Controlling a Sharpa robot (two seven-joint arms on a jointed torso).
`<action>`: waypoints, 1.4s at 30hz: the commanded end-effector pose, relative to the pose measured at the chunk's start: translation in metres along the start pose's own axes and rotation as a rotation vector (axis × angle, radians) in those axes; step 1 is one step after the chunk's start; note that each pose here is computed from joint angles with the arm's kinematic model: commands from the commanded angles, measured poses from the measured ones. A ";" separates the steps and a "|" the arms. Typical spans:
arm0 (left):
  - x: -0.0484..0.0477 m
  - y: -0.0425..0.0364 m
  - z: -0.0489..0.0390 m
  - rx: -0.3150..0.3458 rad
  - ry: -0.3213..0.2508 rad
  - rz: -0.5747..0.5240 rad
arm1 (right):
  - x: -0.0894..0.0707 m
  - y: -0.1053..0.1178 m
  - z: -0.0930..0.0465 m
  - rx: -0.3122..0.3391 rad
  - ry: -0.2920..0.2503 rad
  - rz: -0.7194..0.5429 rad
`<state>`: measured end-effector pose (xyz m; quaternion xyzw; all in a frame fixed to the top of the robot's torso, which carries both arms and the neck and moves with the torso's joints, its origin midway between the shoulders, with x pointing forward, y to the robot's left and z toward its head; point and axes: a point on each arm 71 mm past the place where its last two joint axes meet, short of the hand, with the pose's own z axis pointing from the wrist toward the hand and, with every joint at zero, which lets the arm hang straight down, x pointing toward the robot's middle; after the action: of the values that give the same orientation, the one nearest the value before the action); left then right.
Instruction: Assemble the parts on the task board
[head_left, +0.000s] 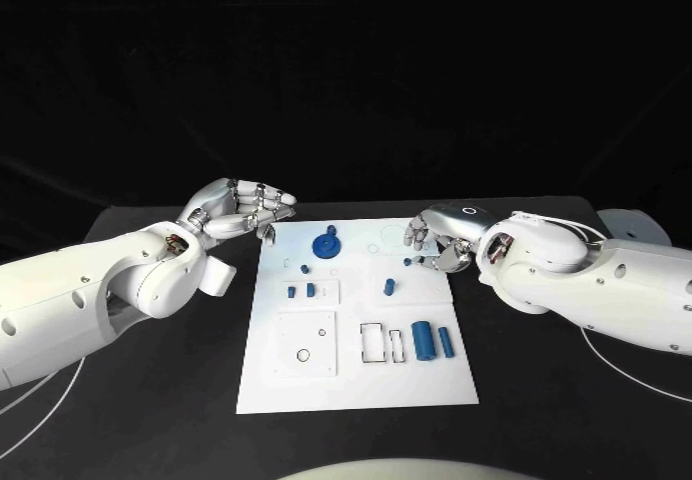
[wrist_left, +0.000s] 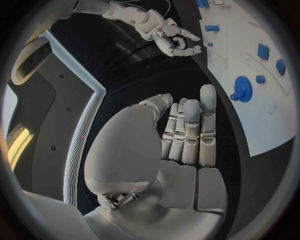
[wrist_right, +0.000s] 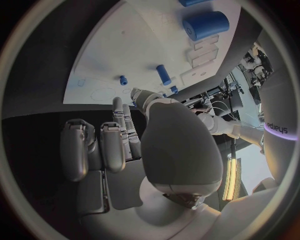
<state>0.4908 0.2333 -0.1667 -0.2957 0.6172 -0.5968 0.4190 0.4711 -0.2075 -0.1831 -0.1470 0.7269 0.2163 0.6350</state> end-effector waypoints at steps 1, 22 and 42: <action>-0.0002 -0.0056 -0.0012 0.058 -0.026 -0.167 | 0.005 0.001 0.003 0.024 0.047 -0.156; -0.0049 -0.0063 -0.0070 0.055 -0.060 -0.192 | 0.022 0.009 0.016 0.010 0.062 -0.198; -0.0068 -0.0055 -0.0085 0.041 -0.067 -0.192 | 0.035 0.019 0.022 -0.013 0.086 -0.180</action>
<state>0.4863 0.2437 -0.1620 -0.3634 0.5633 -0.6319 0.3889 0.4787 -0.1802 -0.2108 -0.2145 0.7298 0.1593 0.6294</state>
